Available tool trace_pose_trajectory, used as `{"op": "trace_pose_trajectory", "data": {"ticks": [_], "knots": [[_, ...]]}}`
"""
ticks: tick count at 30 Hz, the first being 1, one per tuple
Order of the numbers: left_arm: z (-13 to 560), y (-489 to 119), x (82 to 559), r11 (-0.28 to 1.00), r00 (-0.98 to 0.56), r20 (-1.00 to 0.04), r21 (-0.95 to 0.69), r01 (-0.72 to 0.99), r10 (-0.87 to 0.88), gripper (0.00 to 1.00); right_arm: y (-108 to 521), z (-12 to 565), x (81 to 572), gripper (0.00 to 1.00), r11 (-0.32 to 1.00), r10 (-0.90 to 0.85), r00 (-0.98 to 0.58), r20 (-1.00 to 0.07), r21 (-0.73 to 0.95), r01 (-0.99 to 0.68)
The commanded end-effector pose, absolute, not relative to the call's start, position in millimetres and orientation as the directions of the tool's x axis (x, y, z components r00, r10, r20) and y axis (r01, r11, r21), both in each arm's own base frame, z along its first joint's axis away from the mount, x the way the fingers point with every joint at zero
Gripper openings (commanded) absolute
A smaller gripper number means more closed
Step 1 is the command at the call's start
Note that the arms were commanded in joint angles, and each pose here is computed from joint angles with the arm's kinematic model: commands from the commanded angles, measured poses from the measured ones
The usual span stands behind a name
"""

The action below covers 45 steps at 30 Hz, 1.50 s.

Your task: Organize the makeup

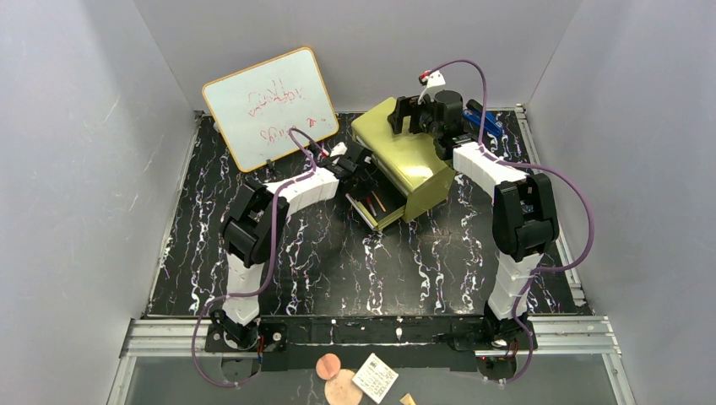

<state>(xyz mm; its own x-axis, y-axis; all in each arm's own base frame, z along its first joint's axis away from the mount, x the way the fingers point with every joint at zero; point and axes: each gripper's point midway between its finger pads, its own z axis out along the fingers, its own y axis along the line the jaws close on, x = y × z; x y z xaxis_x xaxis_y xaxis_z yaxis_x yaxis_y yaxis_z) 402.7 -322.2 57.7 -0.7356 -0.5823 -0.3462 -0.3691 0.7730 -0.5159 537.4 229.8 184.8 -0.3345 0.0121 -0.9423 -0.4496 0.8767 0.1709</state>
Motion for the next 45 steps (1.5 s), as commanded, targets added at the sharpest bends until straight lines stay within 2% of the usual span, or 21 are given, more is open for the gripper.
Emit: {"op": "trace_pose_trajectory", "data": {"ticks": [1,8,17,24,29,45], "knots": [[70,-304,402,0.828,-0.730,-0.424,-0.431,-0.358,-0.536,0.24,194,-41,396,0.99,0.913,-0.260,-0.874,-0.411,0.190,-0.361],[138,-283,402,0.855,-0.666,-0.550,-0.428,-0.293,-0.504,0.24,193,-42,395,0.99,0.913,-0.261,-0.874,-0.410,0.189,-0.361],[183,-203,355,0.911,-0.602,-0.684,-0.282,-0.301,-0.411,0.24,193,-38,397,0.99,0.914,-0.260,-0.871,-0.418,0.185,-0.362],[135,-166,309,0.914,-0.664,-0.634,-0.209,-0.347,-0.397,0.25,195,-36,397,0.99,0.912,-0.259,-0.870,-0.419,0.189,-0.363],[92,-168,294,0.913,-0.717,-0.570,-0.187,-0.363,-0.402,0.24,195,-35,397,0.99,0.912,-0.259,-0.869,-0.421,0.190,-0.364],[46,-216,336,0.923,-0.773,-0.505,-0.194,-0.333,-0.385,0.24,195,-39,396,0.99,0.911,-0.261,-0.871,-0.417,0.191,-0.365]]}}
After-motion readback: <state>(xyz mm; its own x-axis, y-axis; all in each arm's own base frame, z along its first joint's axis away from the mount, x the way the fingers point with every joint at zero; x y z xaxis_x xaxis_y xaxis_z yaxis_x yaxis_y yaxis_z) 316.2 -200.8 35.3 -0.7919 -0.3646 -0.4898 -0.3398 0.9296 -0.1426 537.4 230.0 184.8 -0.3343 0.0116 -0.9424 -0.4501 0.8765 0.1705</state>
